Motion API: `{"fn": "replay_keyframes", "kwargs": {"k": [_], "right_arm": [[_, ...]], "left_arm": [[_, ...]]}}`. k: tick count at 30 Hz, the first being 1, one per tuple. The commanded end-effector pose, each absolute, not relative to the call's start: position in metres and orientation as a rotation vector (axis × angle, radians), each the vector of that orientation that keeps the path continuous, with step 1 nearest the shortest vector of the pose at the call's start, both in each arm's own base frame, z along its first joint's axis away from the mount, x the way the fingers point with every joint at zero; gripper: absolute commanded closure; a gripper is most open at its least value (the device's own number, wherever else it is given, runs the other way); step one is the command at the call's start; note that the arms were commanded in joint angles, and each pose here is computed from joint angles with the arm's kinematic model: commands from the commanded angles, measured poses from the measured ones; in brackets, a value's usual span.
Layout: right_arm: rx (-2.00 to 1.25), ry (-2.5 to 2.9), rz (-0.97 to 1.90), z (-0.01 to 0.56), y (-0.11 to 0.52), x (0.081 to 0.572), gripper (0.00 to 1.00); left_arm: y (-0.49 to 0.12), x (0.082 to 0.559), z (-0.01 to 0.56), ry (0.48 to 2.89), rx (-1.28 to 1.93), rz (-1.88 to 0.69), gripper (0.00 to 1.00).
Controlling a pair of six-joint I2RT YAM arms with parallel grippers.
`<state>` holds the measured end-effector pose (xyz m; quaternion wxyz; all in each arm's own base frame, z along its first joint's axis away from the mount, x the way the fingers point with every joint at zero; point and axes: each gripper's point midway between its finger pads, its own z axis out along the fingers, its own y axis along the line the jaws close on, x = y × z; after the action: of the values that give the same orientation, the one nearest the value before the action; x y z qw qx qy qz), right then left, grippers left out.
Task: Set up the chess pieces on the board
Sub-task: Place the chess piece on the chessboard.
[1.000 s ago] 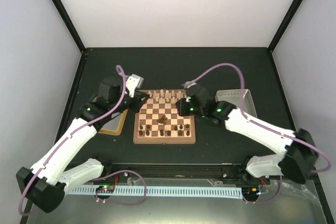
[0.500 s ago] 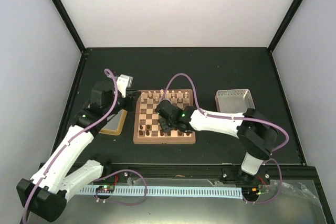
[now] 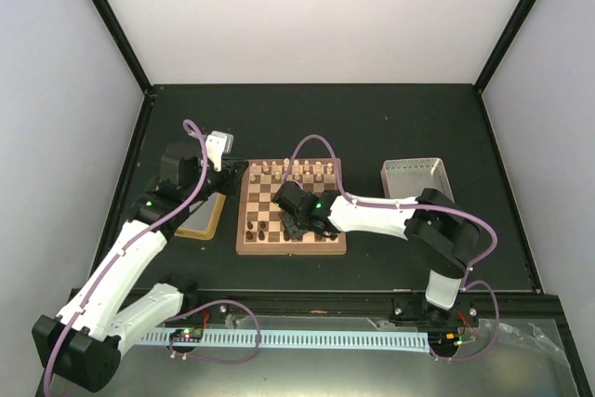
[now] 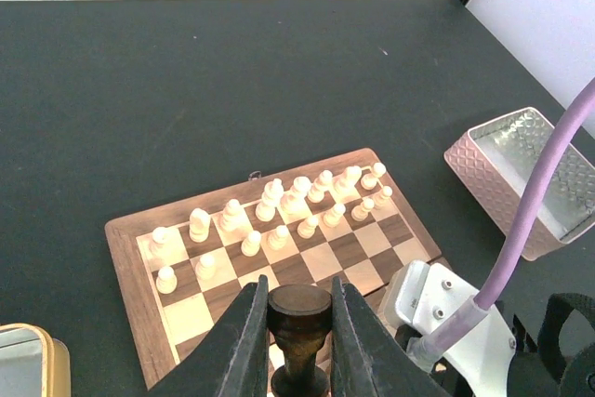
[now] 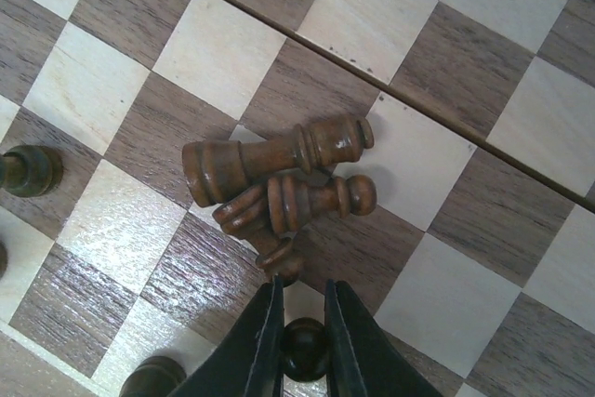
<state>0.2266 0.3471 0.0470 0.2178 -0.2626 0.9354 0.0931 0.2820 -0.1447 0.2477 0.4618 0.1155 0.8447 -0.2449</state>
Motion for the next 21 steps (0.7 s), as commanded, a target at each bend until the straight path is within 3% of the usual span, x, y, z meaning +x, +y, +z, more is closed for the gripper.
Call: {"fn": "replay_keyframes", "kwargs": {"k": [1,7,21], "right_arm": [[-0.736,2.578,0.255,0.051,0.35,0.229,0.86],[-0.747,2.582,0.268,0.053,0.352,0.227,0.78],[-0.617,2.53,0.31,0.09,0.354,0.238,0.74]], "left_arm": [[-0.147,0.285,0.252,2.057,0.286,-0.627,0.88],[-0.147,0.285,0.252,2.059,0.286,-0.631,0.88],[-0.148,0.286,0.249,2.068,0.287,-0.64,0.88]]}}
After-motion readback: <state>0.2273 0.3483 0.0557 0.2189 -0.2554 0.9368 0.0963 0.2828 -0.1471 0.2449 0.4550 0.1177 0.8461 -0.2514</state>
